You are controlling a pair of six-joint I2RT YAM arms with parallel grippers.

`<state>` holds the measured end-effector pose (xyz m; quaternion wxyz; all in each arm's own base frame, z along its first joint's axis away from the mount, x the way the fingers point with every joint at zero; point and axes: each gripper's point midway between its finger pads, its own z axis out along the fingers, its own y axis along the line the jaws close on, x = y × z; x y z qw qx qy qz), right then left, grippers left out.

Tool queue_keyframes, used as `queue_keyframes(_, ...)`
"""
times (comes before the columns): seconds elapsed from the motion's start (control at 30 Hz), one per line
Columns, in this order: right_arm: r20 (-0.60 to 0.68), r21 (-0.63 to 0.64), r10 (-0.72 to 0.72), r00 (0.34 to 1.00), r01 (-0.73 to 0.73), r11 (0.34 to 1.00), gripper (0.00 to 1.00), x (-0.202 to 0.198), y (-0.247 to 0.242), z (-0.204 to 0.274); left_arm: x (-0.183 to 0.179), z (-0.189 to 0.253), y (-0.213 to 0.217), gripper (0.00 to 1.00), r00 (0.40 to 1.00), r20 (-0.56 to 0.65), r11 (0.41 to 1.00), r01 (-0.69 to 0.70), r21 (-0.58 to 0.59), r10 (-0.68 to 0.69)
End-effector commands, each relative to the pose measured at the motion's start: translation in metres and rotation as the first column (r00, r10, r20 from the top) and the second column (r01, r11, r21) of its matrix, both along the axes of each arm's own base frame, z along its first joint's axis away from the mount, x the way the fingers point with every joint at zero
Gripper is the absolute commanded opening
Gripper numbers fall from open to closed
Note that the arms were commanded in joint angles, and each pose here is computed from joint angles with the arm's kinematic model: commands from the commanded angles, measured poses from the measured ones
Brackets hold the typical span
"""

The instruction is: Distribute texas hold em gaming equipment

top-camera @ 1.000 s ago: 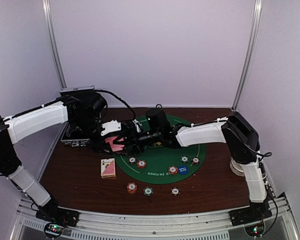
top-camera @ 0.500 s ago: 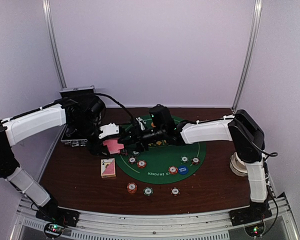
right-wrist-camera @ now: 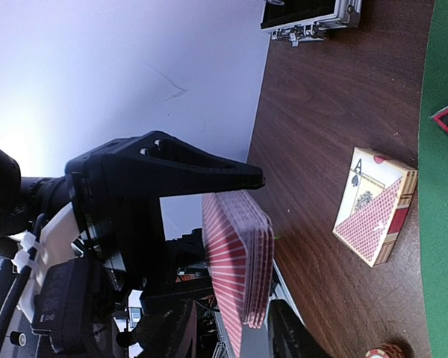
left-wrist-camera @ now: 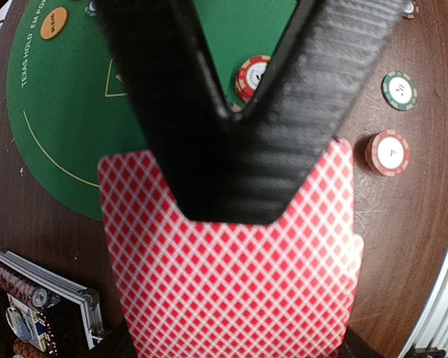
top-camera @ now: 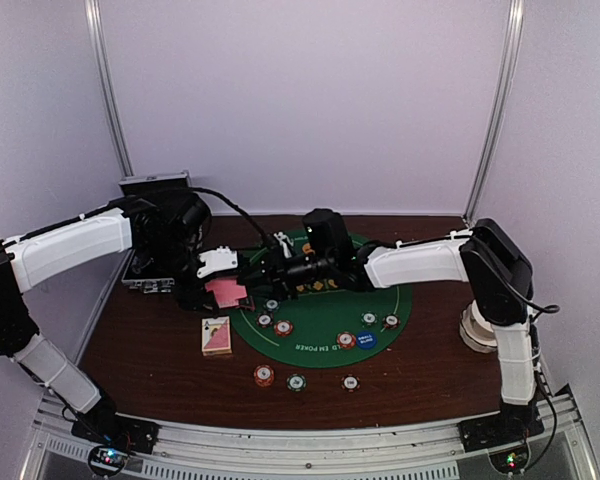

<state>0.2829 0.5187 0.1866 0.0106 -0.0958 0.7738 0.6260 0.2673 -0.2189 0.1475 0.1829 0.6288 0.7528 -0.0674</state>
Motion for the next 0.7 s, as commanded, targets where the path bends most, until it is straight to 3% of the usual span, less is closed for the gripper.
queue_keyframes(0.0, 0.006, 0.055, 0.026, 1.0, -0.026, 0.998, 0.37, -0.0059, 0.0019, 0.0181, 0.0077, 0.0102, -0.0058, 0.19, 0.999, 0.049, 1.0, 0.011, -0.027, -0.009)
queue_keyframes(0.37, -0.015, 0.069, 0.048, 0.999, -0.047, 0.997, 0.16, -0.0055, 0.0071, 0.0168, 0.0109, 0.0106, -0.0054, 0.17, 0.998, 0.058, 1.0, 0.008, -0.019, -0.007)
queue_keyframes(0.53, -0.023, 0.063, 0.055, 0.998, -0.054, 0.997, 0.12, -0.0053, 0.0085, 0.0129, 0.0116, 0.0109, -0.0044, 0.16, 0.998, 0.063, 1.0, 0.005, -0.014, -0.004)
queue_keyframes(0.67, -0.019, 0.077, 0.053, 0.998, -0.052, 0.996, 0.02, -0.0037, 0.0059, 0.017, 0.0114, 0.0098, -0.0022, 0.15, 0.998, 0.066, 1.0, 0.001, -0.005, -0.001)
